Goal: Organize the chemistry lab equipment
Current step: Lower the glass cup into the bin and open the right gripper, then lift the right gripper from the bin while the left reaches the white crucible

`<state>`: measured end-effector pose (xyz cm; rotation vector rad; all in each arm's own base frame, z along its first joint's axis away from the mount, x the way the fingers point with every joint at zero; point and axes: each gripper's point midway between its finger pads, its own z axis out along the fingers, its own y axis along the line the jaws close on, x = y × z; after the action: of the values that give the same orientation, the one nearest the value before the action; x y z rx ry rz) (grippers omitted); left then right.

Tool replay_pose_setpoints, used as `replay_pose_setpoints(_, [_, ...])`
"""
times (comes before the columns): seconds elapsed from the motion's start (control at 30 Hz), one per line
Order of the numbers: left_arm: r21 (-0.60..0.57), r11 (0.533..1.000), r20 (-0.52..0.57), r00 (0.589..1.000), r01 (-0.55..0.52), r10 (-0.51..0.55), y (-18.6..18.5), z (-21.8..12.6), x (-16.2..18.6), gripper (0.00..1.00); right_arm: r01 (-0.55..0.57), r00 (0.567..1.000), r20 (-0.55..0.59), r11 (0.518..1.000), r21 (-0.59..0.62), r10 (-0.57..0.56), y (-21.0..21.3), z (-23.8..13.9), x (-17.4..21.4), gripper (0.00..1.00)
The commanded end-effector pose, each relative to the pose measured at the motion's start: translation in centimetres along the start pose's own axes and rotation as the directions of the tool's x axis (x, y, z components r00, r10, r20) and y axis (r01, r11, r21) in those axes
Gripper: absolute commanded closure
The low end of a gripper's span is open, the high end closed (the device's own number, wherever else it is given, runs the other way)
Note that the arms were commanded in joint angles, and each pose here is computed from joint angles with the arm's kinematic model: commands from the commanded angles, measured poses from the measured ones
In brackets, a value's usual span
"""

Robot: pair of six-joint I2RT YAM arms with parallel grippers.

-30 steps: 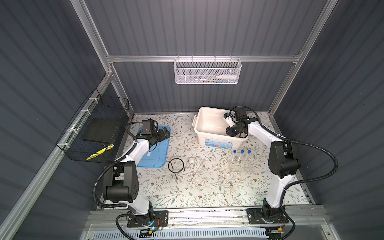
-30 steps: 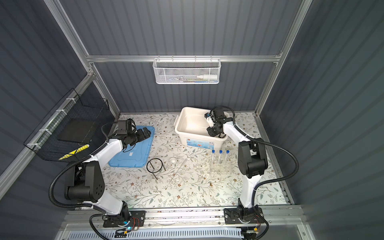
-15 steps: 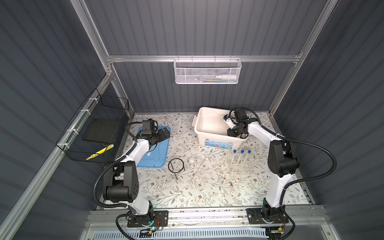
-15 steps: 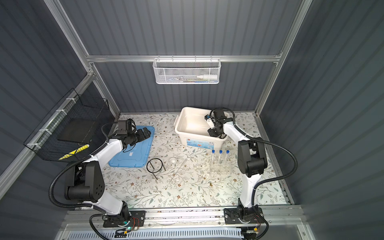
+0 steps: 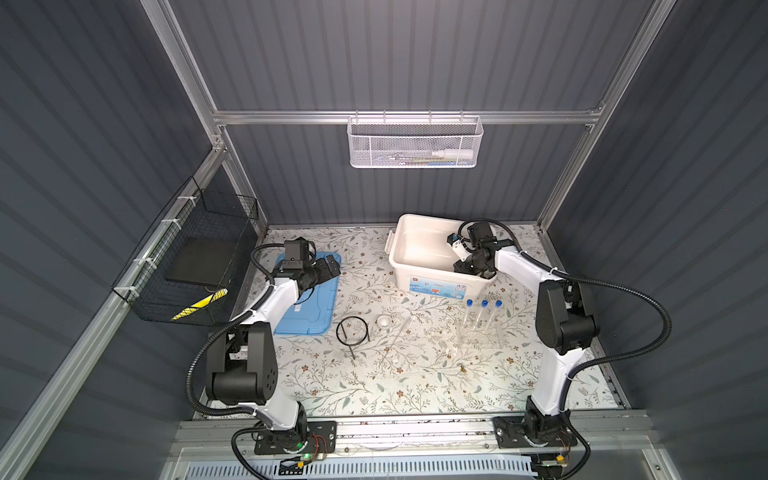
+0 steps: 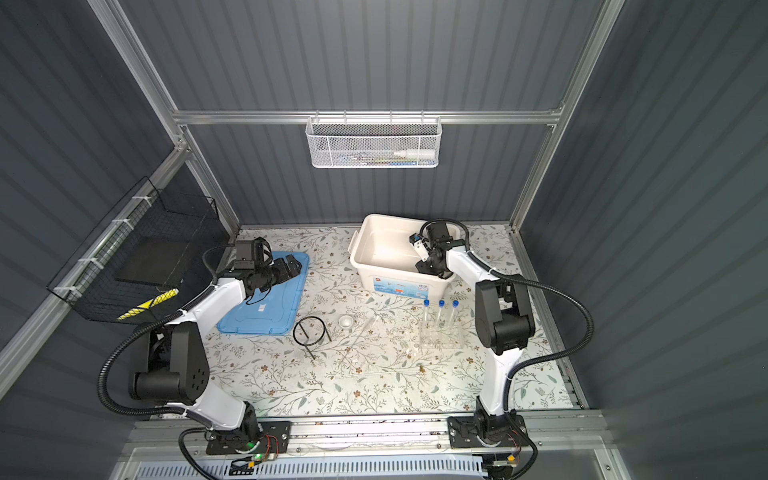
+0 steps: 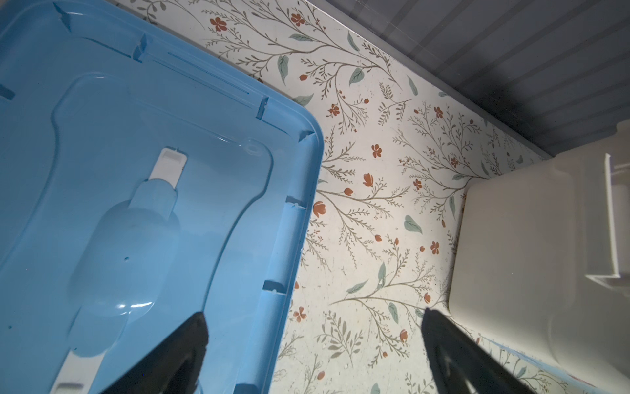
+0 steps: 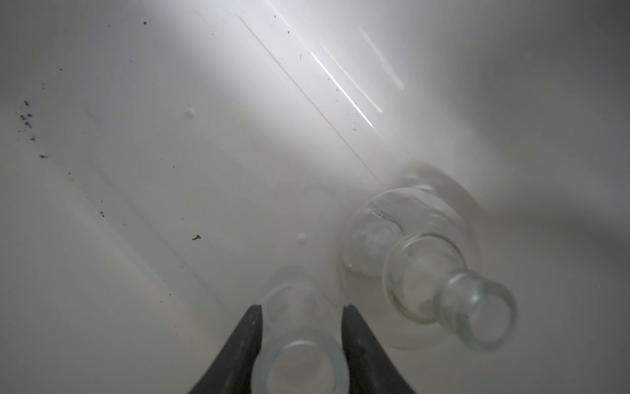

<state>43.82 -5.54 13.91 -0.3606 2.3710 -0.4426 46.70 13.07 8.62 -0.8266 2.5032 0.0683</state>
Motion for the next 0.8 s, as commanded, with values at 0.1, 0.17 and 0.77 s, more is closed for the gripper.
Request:
replay_pose_setpoints(0.1, [0.01,1.0,-0.006,1.0,0.011,-0.01,0.0,0.1,0.2,0.0,-0.021,0.998,0.055,1.0,0.02,0.02,-0.3,-2.2,-0.9,0.5])
replay_pose_setpoints(0.17, [0.013,1.0,-0.001,1.0,0.002,-0.002,-0.2,0.0,0.0,0.0,-0.031,0.997,0.069,0.999,0.02,0.03,-0.4,-2.5,-1.3,0.46])
replay_pose_setpoints(0.77, [-0.023,0.966,0.036,0.966,-0.257,0.258,-5.0,-1.9,-0.5,0.0,-0.211,0.951,0.256,0.97,0.124,0.174,-3.0,-8.0,-5.3,0.13])
